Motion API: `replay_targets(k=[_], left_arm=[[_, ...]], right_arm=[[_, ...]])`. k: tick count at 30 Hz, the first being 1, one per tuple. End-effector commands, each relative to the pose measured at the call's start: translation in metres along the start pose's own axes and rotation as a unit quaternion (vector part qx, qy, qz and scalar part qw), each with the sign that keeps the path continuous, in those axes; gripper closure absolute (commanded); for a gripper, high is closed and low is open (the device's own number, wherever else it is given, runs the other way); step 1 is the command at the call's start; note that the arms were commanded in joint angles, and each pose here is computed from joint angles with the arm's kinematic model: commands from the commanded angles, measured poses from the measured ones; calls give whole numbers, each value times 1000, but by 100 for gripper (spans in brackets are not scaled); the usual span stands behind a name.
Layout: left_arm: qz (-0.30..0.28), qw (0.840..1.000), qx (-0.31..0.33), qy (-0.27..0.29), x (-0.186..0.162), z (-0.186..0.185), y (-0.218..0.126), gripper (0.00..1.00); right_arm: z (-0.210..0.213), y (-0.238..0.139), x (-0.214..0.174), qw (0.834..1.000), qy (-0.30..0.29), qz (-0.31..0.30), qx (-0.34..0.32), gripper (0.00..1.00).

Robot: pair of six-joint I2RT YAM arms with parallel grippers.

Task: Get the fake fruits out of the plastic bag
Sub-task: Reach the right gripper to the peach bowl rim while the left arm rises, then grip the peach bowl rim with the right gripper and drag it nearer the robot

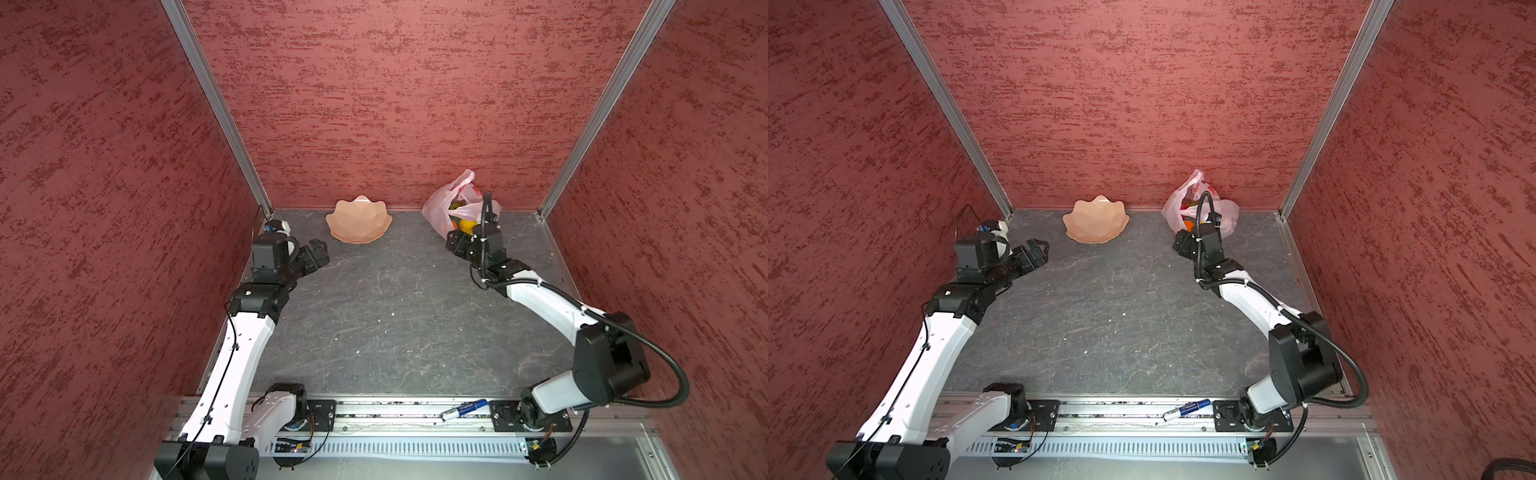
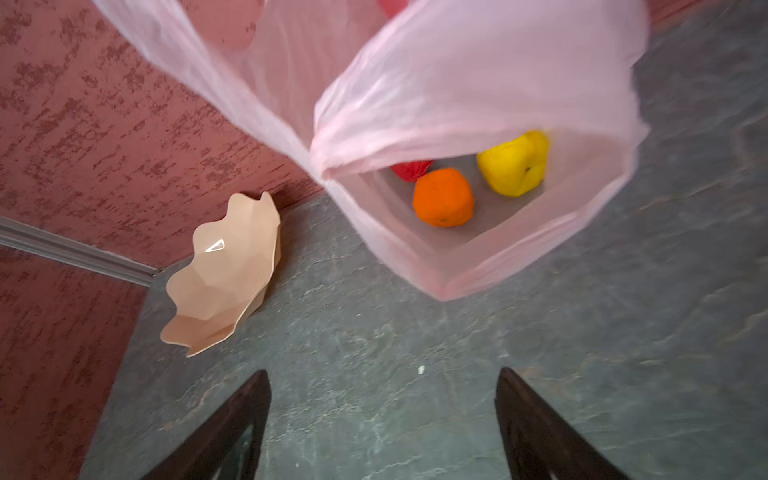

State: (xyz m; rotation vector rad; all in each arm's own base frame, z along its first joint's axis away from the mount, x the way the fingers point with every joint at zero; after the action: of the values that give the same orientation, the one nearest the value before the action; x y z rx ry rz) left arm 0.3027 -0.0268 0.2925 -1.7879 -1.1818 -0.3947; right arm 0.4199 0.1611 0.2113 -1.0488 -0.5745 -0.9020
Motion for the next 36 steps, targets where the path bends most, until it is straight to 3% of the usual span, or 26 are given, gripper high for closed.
replay_targets(k=[1,7,12,18,32,36], left_arm=[[-2,1000,17,15,-8,4,-6,0],[21,998,46,22,-12,7,-7,0],[45,997,28,54,-7,-10,-15,0],[35,996,16,81,-8,-10,-14,0],[52,996,-18,77,-20,-9,-6,0],[53,995,-17,78,-20,-8,-6,0]], right_arm=[[26,25,-9,999,35,12,23,20],[78,73,-32,995,42,52,76,24],[106,108,-44,989,65,72,109,27],[135,151,-58,981,81,93,150,29],[163,215,-86,972,114,111,171,36],[163,225,-92,972,120,116,167,45]])
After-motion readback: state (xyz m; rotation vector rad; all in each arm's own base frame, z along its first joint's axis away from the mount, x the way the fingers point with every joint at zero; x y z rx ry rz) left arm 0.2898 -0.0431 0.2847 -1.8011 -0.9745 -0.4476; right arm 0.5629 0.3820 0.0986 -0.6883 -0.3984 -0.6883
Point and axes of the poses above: each gripper's point midway between its finger pads, its own y axis out along the fingers, its own z axis along the line the jaws close on, x = y × z, the point moved 3 cm from there along -y, back along the fingers, and after that the axes turned 8 degrees about -y, right-handed, at the moved point
